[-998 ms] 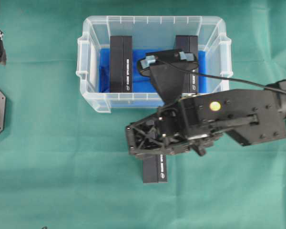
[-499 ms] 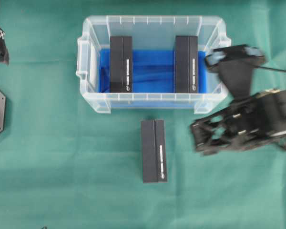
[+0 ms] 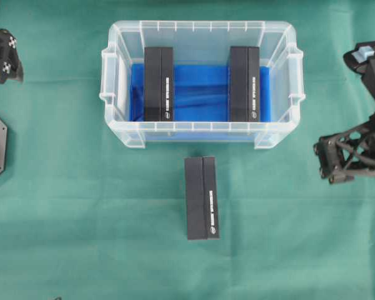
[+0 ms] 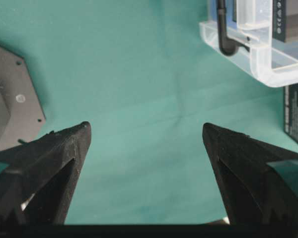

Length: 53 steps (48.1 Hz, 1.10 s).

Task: Take out the box from the case.
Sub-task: 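Withdraw the right gripper to the right side of the case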

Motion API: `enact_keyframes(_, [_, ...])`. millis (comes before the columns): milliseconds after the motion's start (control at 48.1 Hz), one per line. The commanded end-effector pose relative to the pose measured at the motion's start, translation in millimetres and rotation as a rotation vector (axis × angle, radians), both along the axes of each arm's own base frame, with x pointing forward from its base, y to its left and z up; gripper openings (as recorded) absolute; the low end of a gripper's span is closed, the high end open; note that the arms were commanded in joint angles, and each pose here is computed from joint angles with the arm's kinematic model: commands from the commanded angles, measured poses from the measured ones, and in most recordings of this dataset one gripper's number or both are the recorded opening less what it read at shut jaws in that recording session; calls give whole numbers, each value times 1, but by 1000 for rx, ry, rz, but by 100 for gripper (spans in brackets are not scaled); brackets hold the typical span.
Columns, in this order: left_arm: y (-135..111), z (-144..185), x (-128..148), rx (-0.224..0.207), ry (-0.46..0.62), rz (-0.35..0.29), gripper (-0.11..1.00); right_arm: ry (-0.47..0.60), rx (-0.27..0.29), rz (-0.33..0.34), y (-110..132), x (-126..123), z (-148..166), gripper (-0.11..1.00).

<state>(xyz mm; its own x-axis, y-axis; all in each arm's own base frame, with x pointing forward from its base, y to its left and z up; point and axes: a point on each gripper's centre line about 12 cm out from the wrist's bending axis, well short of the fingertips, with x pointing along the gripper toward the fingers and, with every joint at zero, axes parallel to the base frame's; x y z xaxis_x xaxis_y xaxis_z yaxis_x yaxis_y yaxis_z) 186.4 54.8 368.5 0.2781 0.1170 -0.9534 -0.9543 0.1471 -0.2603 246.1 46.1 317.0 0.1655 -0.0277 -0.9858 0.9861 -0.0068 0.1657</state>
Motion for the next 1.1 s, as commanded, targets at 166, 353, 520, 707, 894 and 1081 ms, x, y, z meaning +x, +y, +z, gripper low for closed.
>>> enact_keyframes(166, [1, 6, 5, 6, -14, 0, 98, -22, -59, -6, -50, -6, 5, 94])
enact_keyframes(353, [2, 6, 7, 5, -11, 0, 98, -31, -95, -8, -93, -15, 5, 94])
enact_keyframes(520, [1, 5, 6, 4, -5, -2, 98, -37, -116, -14, -121, -22, 5, 94])
enact_keyframes(707, [1, 5, 6, 3, -2, -1, 98, -16, -102, -7, -130, -26, -1, 94])
enact_keyframes(894, [1, 5, 6, 3, 1, 3, 98, -15, -100, -8, -130, -26, -4, 94])
enact_keyframes(1081, [1, 5, 6, 2, 5, 3, 98, -17, -101, -8, -130, -26, -4, 94])
